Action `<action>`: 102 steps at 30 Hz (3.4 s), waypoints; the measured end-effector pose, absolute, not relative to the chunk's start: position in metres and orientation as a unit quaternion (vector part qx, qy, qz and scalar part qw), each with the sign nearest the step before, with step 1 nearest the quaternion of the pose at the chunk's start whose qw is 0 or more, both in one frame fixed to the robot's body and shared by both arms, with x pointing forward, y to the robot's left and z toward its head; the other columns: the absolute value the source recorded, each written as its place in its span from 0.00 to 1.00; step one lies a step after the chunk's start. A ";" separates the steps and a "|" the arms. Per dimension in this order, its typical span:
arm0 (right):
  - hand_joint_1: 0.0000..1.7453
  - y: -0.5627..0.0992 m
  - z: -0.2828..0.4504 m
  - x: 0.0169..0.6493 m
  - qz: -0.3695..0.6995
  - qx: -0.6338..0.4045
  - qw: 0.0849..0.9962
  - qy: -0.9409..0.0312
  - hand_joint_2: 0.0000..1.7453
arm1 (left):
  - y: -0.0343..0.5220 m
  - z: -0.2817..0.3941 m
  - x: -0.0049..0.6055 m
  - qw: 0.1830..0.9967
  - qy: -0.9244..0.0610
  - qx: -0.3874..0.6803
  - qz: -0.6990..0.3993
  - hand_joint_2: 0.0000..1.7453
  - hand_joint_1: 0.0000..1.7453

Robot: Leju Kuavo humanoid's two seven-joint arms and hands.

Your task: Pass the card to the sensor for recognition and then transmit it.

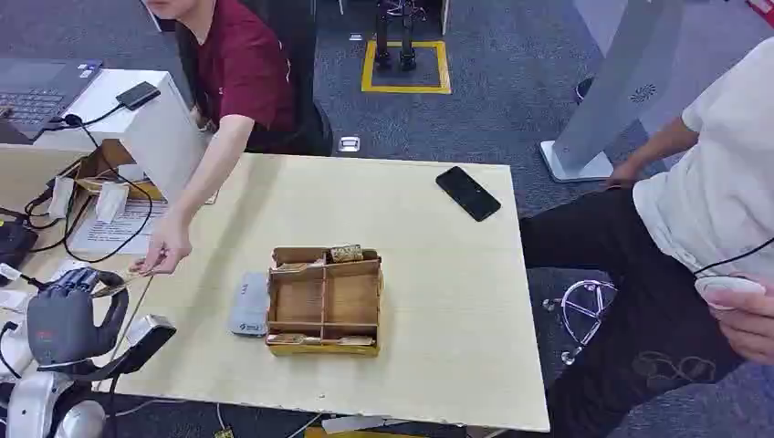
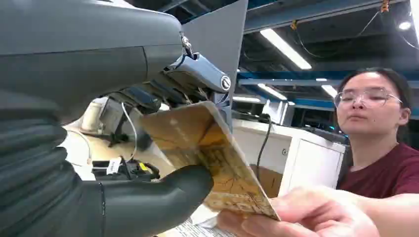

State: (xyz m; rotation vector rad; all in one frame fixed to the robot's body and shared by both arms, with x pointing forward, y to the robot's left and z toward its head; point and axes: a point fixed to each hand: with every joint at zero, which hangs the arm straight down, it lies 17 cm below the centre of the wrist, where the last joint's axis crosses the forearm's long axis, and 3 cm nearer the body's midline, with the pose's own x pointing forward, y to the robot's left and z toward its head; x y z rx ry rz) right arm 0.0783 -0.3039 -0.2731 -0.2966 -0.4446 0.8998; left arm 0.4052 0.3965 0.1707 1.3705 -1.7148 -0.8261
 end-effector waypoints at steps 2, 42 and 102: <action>0.00 -0.304 -0.273 0.078 0.430 -0.142 0.866 -0.212 0.00 | 0.397 0.170 0.405 0.391 -0.675 0.536 -0.322 1.00 1.00; 0.00 -0.304 -0.273 0.079 0.438 -0.148 0.861 -0.214 0.00 | 0.362 0.172 0.413 0.521 -0.792 0.280 -0.152 1.00 1.00; 0.00 -0.295 -0.274 0.079 0.447 -0.140 0.859 -0.209 0.00 | 0.249 0.094 0.441 0.656 -0.712 0.147 -0.204 1.00 1.00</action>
